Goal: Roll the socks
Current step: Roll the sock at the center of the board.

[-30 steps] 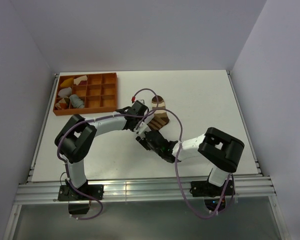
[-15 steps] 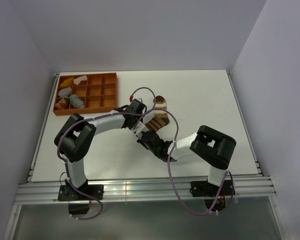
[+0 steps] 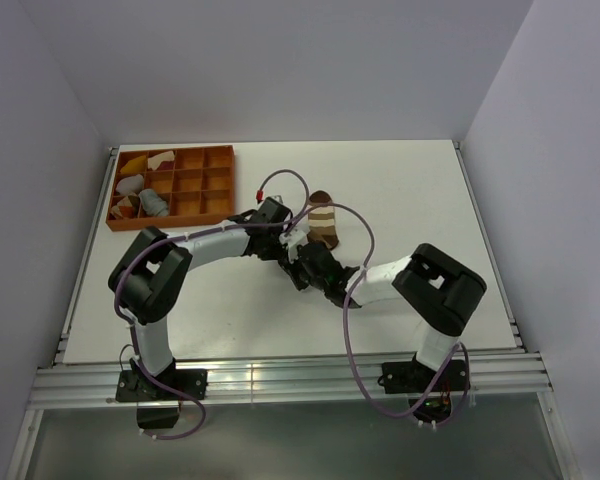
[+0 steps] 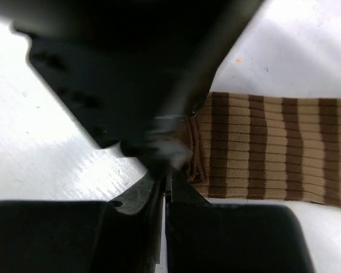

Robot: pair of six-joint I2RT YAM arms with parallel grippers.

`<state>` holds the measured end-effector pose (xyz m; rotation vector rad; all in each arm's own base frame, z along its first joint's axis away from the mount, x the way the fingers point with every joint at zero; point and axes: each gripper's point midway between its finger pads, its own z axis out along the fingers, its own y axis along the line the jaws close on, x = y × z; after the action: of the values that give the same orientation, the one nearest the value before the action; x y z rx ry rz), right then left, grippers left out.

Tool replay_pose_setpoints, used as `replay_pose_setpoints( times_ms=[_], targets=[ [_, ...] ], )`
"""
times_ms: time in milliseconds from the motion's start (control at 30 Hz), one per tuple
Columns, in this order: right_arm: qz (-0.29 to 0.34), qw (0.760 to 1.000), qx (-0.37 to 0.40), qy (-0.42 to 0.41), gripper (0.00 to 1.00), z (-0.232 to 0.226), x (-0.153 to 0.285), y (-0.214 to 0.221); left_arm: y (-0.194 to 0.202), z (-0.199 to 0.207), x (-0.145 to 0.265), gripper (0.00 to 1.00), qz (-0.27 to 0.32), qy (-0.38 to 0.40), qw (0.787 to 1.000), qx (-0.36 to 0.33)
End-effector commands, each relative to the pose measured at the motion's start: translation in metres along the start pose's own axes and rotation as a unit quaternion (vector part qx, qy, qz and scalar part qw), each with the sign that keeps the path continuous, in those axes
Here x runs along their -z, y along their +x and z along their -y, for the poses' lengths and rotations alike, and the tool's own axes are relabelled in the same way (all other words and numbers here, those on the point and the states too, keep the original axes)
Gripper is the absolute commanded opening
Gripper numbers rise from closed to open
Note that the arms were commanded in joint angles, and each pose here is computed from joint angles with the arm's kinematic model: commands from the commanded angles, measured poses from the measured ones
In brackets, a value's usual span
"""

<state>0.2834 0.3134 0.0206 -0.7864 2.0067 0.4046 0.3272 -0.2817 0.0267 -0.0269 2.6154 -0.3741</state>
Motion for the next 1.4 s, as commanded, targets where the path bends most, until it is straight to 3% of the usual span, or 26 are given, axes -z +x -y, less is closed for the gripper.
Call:
replay_pose_setpoints(
  times_ms=[0, 233, 333, 433, 667, 1033, 1367],
  targets=[
    [-0.049, 0.994, -0.081, -0.049, 0.0, 0.001, 0.007, 0.016, -0.008, 0.005, 0.01, 0.13, 0.015, 0.01, 1.0, 0.025],
    [-0.046, 0.976, -0.181, -0.116, 0.0, 0.005, 0.014, 0.005, -0.03, -0.004, 0.024, 0.43, 0.063, 0.019, 0.995, 0.08],
    [-0.045, 0.959, -0.231, -0.157, 0.0, 0.0, 0.017, 0.0, -0.04, -0.007, 0.035, 0.58, 0.092, 0.03, 0.99, 0.104],
    [-0.042, 0.935, -0.292, -0.196, 0.0, 0.004, 0.02, -0.004, -0.048, -0.008, 0.047, 0.65, 0.121, 0.051, 0.984, 0.123],
    [-0.025, 0.879, -0.408, -0.245, 0.0, 0.016, 0.025, -0.013, -0.042, 0.001, 0.055, 0.62, 0.142, 0.116, 0.972, 0.144],
    [-0.04, 0.802, -0.537, -0.258, 0.0, 0.02, 0.024, 0.003, -0.012, 0.015, 0.025, 0.56, 0.091, 0.143, 0.975, 0.142],
    [-0.05, 0.792, -0.565, -0.228, 0.0, 0.03, 0.022, 0.016, -0.001, 0.013, 0.014, 0.51, 0.075, 0.132, 0.979, 0.137]
  ],
)
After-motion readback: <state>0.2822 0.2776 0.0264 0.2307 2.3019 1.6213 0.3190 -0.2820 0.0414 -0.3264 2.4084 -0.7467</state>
